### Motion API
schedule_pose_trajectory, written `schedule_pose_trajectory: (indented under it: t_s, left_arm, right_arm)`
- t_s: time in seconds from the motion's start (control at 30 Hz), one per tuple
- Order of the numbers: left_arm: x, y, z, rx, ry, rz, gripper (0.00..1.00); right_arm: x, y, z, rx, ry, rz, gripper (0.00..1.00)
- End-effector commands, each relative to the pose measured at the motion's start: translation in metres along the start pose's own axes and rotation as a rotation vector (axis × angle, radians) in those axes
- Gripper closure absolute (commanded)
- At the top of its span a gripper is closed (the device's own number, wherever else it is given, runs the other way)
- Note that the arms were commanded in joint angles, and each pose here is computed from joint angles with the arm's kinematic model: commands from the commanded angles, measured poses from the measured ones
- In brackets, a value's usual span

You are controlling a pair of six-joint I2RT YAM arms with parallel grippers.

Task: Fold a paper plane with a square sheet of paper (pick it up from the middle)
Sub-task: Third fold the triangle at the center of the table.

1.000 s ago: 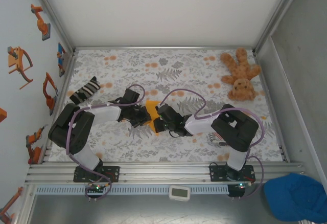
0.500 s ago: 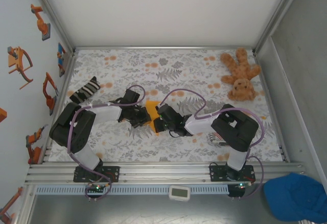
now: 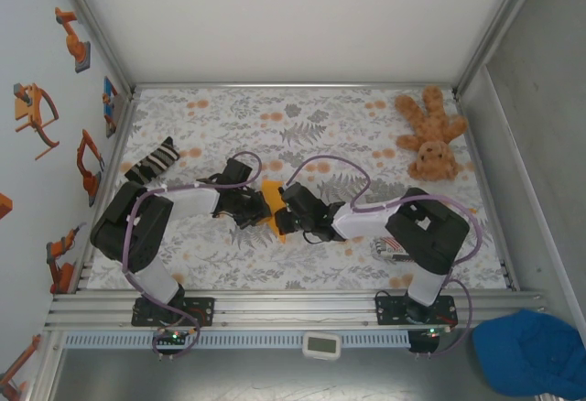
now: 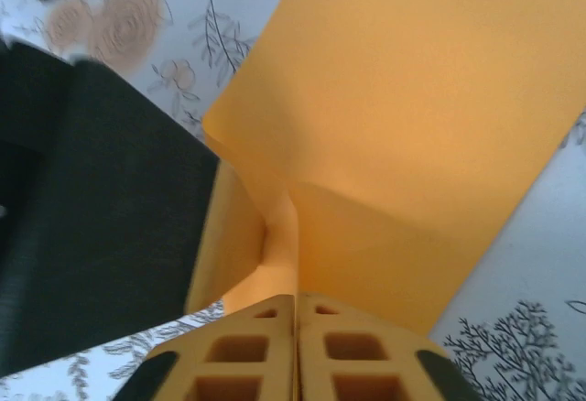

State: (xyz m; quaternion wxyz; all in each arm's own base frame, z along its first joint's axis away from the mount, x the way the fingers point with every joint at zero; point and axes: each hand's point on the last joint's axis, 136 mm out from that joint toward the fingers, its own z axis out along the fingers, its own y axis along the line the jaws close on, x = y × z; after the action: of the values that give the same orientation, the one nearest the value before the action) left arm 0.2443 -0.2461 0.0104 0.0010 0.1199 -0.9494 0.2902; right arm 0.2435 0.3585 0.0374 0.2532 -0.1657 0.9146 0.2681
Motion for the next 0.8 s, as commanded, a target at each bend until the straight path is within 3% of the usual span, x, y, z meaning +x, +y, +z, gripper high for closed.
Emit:
schedule_pose_trajectory:
  t_s: [0.0,0.17,0.4,0.53,0.77]
  left_arm:
    - [0.008,0.032,0.006,-0.134,0.024,-0.031,0.91]
    - [0.006,0.032,0.007,-0.134,0.021,-0.036,0.91]
    - [-0.001,0.028,0.008,-0.133,-0.012,-0.065,0.91]
    - [-0.009,0.025,0.009,-0.128,-0.039,-0.087,0.91]
    - [-0.015,0.024,0.014,-0.128,-0.054,-0.115,0.91]
  right_arm:
    - [-0.031,-0.001,-0.025,0.043,-0.075,0.022,0.79]
    - [-0.043,-0.008,-0.045,0.080,-0.129,0.038,0.67]
    - [-0.040,-0.026,-0.059,0.158,-0.130,0.116,0.67]
    - [-0.033,-0.025,-0.055,0.128,-0.081,0.153,0.72]
    - [-0.017,0.004,-0.032,-0.033,0.037,0.182,0.95]
